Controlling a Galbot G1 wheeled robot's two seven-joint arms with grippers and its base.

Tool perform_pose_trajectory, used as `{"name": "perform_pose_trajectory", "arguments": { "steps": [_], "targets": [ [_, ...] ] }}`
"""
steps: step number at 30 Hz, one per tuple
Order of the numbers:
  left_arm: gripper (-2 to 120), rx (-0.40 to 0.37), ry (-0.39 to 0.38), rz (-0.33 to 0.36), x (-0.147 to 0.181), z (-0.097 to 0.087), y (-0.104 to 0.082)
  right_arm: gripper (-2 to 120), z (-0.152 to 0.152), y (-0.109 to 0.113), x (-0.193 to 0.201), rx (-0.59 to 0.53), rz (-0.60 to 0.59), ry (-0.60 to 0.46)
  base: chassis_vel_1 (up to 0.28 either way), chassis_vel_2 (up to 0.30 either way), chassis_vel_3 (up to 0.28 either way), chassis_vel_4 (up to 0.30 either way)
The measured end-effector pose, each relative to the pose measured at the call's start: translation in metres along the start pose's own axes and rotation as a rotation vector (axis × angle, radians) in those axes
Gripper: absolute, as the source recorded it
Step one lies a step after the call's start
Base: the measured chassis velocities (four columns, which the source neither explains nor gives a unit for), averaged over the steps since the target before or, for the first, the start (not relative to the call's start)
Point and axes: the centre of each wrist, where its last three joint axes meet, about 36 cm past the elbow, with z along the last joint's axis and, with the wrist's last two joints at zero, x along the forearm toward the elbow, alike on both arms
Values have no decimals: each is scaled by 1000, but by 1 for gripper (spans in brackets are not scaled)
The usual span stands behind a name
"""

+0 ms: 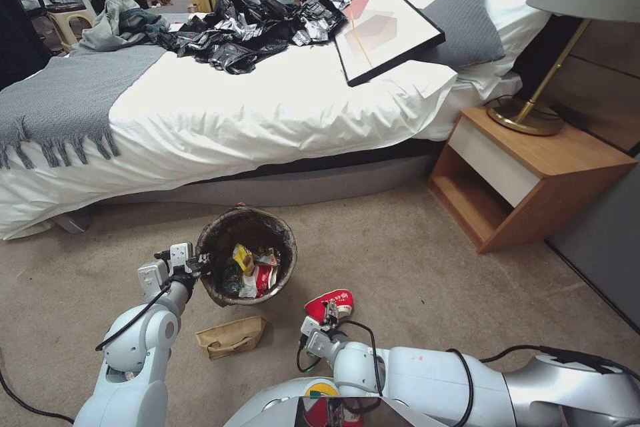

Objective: Pick up the trash bin, then pick up the garbage from the floor and place it into the trash bin.

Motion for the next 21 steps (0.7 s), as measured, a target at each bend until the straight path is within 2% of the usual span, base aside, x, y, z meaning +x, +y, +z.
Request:
{"name": "perform_pose_trajectory", "arguments": {
  "steps": [2,12,21],
  "targets": [
    [0,-1,0,-2,0,0,1,100,11,5,0,-8,-5,11,0,0,0,0],
    [0,-2,2,-1,-1,1,-1,100,26,11,1,-36,-8,36,0,0,0,0],
    [0,-6,-1,-2,-1,0,0,100,41,-2,-2,-32,12,49,0,0,0,0]
  ]
}}
